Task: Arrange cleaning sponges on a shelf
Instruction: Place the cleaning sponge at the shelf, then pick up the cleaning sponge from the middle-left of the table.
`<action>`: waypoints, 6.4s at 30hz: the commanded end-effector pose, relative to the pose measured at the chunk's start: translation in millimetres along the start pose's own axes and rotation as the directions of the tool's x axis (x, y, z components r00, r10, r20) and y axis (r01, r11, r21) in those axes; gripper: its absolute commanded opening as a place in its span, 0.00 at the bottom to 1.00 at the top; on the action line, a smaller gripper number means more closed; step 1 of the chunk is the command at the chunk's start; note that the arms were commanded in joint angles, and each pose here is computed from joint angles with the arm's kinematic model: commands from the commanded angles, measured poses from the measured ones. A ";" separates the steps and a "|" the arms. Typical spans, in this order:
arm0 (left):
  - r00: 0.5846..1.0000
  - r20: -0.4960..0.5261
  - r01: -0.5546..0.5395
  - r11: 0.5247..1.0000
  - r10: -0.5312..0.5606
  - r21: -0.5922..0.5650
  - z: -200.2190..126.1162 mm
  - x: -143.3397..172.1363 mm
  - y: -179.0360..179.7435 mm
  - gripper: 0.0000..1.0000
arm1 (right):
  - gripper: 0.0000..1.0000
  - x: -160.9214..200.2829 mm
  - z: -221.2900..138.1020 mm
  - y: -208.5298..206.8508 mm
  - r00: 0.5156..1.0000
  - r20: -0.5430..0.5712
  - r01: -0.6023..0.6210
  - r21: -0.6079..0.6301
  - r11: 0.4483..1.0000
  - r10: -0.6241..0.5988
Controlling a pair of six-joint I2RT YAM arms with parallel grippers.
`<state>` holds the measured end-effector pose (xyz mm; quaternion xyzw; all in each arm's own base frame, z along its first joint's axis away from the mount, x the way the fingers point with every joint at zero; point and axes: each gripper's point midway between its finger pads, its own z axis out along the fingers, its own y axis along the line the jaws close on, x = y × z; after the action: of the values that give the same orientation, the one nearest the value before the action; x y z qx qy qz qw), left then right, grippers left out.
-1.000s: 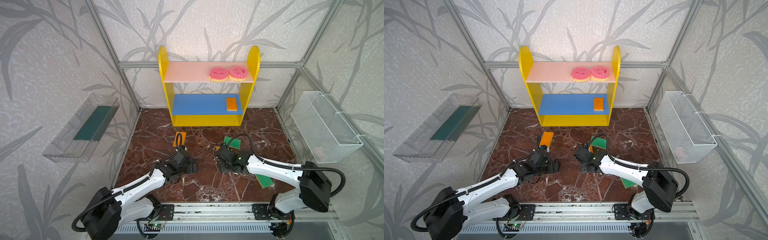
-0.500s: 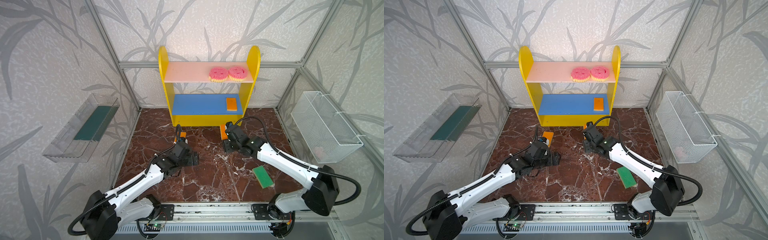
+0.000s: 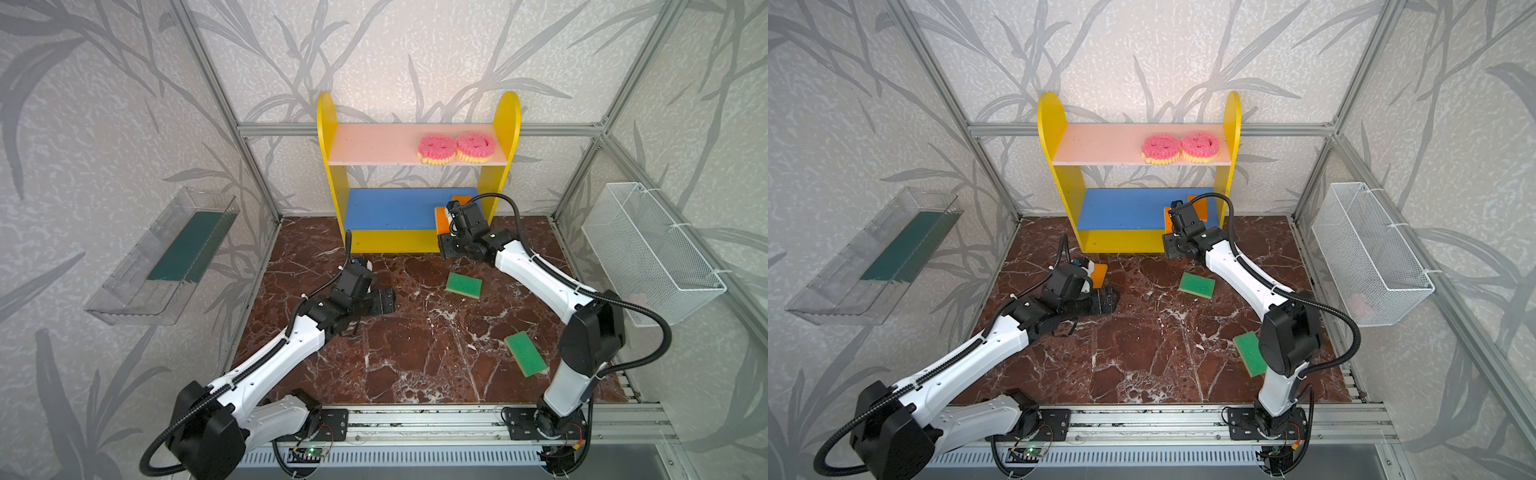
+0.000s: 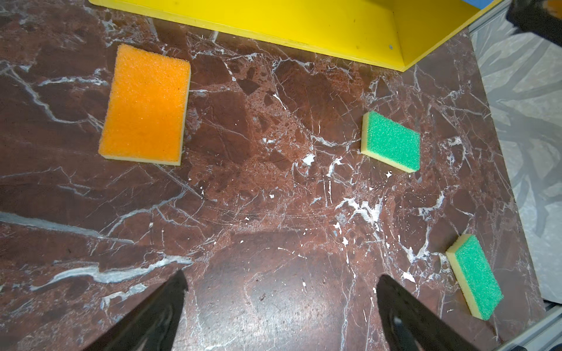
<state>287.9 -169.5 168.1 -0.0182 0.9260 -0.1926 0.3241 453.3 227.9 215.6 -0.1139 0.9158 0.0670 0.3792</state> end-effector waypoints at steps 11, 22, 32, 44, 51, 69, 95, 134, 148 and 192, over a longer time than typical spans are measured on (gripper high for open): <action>0.999 0.004 -0.044 0.999 0.044 -0.004 -10.1 -14.9 5.6 0.99 | 0.67 -37.7 54.3 -5.1 1.000 -0.018 0.010 0.019 1.000 -0.009; 0.999 -0.011 -0.052 0.997 0.051 -0.050 -5.6 -11.9 19.3 0.99 | 0.68 -52.4 95.3 -9.0 0.999 -0.043 0.000 0.092 0.996 0.004; 0.998 -0.032 -0.052 0.998 0.051 -0.043 0.1 -10.1 21.7 0.99 | 0.68 -58.6 119.7 -14.3 0.999 -0.044 -0.013 0.141 0.990 0.020; 0.998 -0.051 -0.038 0.999 0.036 -0.036 4.1 -3.9 23.4 0.99 | 0.69 -63.1 128.4 -31.6 0.999 -0.013 -0.047 0.205 0.978 0.050; 0.998 -0.053 -0.031 0.999 0.029 -0.024 6.4 -4.3 21.0 0.99 | 0.70 -66.7 128.4 -39.5 0.998 0.004 -0.065 0.226 0.972 0.066; 0.998 -0.055 -0.024 1.000 0.023 -0.014 4.6 -4.0 19.4 0.99 | 0.82 -74.2 107.5 -33.8 0.998 0.014 -0.060 0.222 0.973 0.058; 1.000 -0.008 0.015 0.998 -0.015 -0.057 -37.8 -12.5 30.2 0.99 | 1.00 -95.5 44.1 -22.1 0.996 0.084 -0.022 0.218 0.976 0.004; 0.966 -0.247 -0.147 0.940 0.070 -0.307 21.4 -37.3 84.5 0.99 | 0.99 49.5 -107.7 -29.4 0.965 0.219 -0.121 -0.108 0.987 0.143; 0.919 -0.390 -0.203 0.924 0.065 -0.325 86.9 -30.5 125.2 0.99 | 0.99 133.2 -103.8 -33.8 0.958 0.078 -0.239 -0.307 0.921 0.275; 0.933 -0.360 -0.083 0.958 -0.022 -0.274 122.7 -27.6 107.9 0.54 | 0.99 145.3 -94.0 -36.5 0.957 0.018 -0.274 -0.281 0.920 0.290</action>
<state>403.2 -96.3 35.5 -0.0104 0.9907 -0.0364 0.1305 302.1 153.5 169.2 -0.0330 0.8945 0.2533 0.3669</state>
